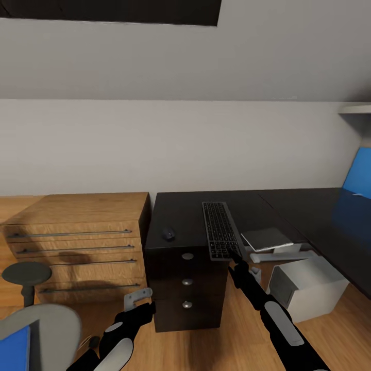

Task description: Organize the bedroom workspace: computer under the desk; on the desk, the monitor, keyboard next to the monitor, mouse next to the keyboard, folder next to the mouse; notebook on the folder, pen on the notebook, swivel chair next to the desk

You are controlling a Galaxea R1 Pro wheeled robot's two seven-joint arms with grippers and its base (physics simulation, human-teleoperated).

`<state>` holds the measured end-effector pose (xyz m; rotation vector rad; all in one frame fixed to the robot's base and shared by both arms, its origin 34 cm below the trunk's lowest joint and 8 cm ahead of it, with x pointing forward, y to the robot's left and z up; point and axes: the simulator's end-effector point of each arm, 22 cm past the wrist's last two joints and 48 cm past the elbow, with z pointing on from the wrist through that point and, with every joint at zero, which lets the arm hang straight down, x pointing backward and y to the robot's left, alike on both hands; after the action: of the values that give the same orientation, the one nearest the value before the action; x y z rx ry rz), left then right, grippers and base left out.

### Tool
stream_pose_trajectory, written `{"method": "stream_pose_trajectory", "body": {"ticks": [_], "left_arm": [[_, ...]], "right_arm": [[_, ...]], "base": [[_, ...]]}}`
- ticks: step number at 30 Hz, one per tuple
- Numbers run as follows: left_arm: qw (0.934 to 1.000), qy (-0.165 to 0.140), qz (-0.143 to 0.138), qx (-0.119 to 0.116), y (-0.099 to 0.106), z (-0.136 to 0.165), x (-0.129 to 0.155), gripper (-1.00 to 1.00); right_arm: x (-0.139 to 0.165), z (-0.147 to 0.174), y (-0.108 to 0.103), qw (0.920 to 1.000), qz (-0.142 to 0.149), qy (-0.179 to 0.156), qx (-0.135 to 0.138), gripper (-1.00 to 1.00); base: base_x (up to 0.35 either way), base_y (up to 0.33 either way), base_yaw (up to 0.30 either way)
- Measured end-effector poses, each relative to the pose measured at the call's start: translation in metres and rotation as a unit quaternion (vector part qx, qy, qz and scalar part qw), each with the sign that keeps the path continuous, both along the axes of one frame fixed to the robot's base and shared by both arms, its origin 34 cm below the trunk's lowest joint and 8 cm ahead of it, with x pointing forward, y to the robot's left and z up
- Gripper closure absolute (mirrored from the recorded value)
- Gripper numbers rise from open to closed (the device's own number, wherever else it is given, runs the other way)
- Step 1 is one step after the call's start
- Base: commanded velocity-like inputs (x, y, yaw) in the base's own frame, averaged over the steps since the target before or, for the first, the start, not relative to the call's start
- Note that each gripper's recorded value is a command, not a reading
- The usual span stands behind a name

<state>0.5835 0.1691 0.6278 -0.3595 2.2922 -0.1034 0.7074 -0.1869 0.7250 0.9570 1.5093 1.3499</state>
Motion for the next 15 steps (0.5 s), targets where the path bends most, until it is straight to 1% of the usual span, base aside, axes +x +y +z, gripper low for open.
{"method": "stream_pose_trajectory", "body": {"ticks": [15], "left_arm": [[1.0, 0.0, 0.0, -0.001, -0.001, -0.0001, -0.0002, -1.0]], "right_arm": [[0.0001, 0.0, -0.0013, 1.0, -0.001, 0.0, 0.0, -1.0]], "base": [[0.006, 0.0, 0.0]]}}
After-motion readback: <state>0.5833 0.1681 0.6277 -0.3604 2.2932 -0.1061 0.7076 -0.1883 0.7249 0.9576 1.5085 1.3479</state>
